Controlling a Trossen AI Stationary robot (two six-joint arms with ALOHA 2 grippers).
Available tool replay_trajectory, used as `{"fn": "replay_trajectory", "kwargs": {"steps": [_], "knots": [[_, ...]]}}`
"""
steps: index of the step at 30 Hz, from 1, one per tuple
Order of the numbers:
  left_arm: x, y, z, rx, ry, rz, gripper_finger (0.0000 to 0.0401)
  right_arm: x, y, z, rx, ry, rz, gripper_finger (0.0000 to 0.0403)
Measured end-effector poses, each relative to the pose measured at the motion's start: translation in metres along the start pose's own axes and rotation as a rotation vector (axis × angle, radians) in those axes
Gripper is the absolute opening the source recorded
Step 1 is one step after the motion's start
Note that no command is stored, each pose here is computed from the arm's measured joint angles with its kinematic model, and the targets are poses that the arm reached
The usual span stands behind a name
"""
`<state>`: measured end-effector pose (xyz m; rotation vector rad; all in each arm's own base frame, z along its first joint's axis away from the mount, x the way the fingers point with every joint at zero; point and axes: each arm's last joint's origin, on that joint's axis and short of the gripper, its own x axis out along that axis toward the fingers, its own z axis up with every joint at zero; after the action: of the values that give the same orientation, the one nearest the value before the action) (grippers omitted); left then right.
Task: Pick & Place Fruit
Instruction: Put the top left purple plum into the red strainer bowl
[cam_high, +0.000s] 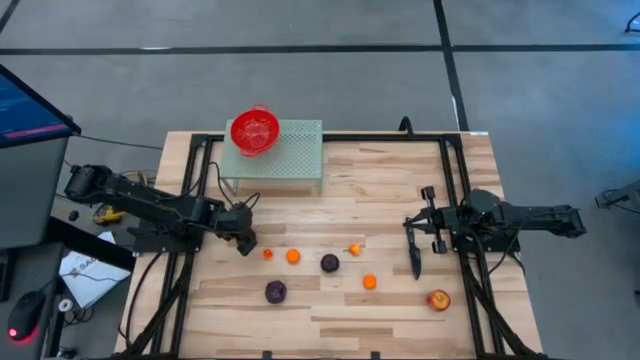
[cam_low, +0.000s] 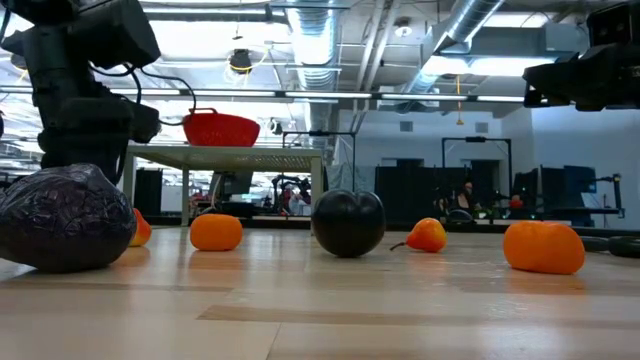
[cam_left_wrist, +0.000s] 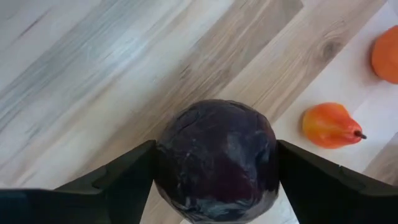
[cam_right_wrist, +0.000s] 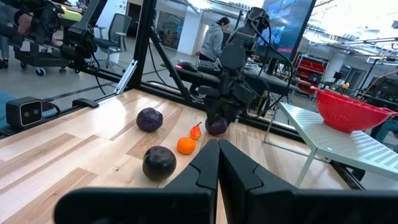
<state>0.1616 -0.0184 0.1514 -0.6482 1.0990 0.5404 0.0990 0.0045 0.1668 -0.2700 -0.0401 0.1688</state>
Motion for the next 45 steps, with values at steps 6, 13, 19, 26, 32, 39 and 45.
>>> {"fn": "replay_trajectory", "kwargs": {"steps": [6, 13, 19, 26, 32, 39, 45], "knots": [[0.0, -0.001, -0.001, 0.014, 0.005, -0.014, 0.0298, 0.0, 0.0, 0.0, 0.0, 0.0, 0.0, 0.0001], [-0.007, -0.01, 0.003, 0.04, 0.006, -0.189, 0.0298, 0.0, 0.0, 0.001, 0.114, -0.014, 0.001, 0.0001], [-0.029, -0.031, 0.024, 0.088, -0.256, -0.499, 0.0297, -0.002, -0.004, 0.019, 0.306, -0.2, -0.011, 0.0001], [-0.056, -0.049, 0.055, 0.213, -0.653, -0.773, 0.0297, -0.005, -0.003, 0.046, 0.269, -0.484, 0.038, 0.0001], [-0.05, -0.055, 0.069, 0.348, -0.887, -1.014, 0.0297, 0.016, 0.001, 0.045, 0.236, -0.449, -0.013, 0.0001], [-0.039, -0.056, 0.081, 0.447, -1.003, -1.21, 0.0297, 0.078, -0.005, 0.045, 0.256, -0.218, -0.169, 0.0008], [-0.026, -0.056, 0.084, 0.435, -0.979, -1.214, 0.0297, 0.159, -0.013, 0.044, 0.033, -0.071, -0.12, 0.0087]]}}
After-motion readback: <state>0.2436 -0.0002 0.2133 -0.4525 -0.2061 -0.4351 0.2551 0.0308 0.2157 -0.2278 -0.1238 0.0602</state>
